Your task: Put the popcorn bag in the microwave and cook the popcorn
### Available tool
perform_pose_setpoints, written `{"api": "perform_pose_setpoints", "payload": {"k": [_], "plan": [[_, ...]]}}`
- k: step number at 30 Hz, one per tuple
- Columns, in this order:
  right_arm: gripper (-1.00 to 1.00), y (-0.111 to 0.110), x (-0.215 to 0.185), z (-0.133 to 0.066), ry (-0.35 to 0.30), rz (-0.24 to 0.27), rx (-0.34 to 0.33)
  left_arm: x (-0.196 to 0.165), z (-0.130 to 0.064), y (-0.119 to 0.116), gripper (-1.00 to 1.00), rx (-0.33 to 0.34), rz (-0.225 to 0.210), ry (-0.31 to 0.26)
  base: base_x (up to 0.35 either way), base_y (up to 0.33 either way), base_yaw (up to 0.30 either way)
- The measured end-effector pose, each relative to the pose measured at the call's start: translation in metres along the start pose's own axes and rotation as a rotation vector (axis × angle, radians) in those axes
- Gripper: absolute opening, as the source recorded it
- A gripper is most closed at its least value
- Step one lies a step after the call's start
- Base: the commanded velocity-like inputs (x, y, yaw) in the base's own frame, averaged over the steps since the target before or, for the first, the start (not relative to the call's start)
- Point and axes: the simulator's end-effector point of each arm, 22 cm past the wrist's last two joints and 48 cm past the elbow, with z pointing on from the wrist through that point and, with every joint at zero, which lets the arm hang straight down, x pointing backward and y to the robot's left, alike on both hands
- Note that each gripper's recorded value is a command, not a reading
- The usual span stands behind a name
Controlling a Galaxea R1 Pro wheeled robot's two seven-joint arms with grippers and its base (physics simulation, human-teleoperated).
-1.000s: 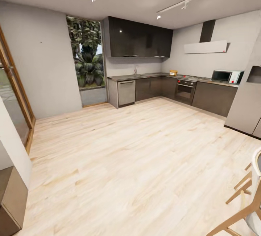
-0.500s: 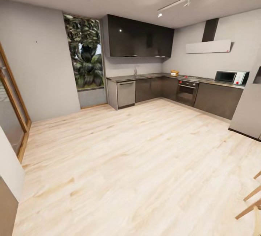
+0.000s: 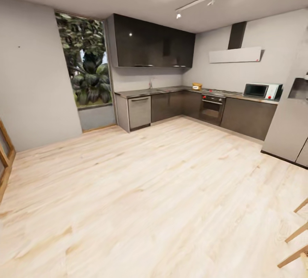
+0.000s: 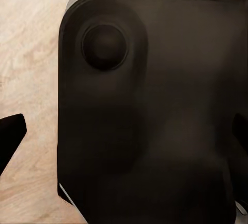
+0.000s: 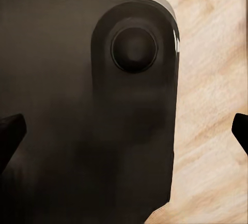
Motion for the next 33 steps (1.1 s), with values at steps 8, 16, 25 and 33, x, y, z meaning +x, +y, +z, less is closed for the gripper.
{"api": "perform_pose_setpoints", "payload": {"k": [8,16,25,33], "plan": [[1.0,0.0,0.0,0.0,0.0,0.0,0.0,0.0,0.0,0.0,1.0,0.0,0.0,0.0,0.326,0.0,-0.243],[1.0,0.0,-0.0002,0.0,0.0,-0.001,0.0,0.0,0.0,0.0,1.0,0.0,0.001,0.0,0.326,0.0,-0.126],[1.0,0.0001,0.0001,0.0,0.001,-0.003,0.0,0.0,0.0,0.0,1.0,0.0,0.001,0.0,0.326,0.0,-0.002],[1.0,0.0001,0.0002,0.0,0.001,-0.004,0.0,0.0,0.0,0.0,1.0,0.0,0.001,0.0,0.326,0.0,0.0]]}}
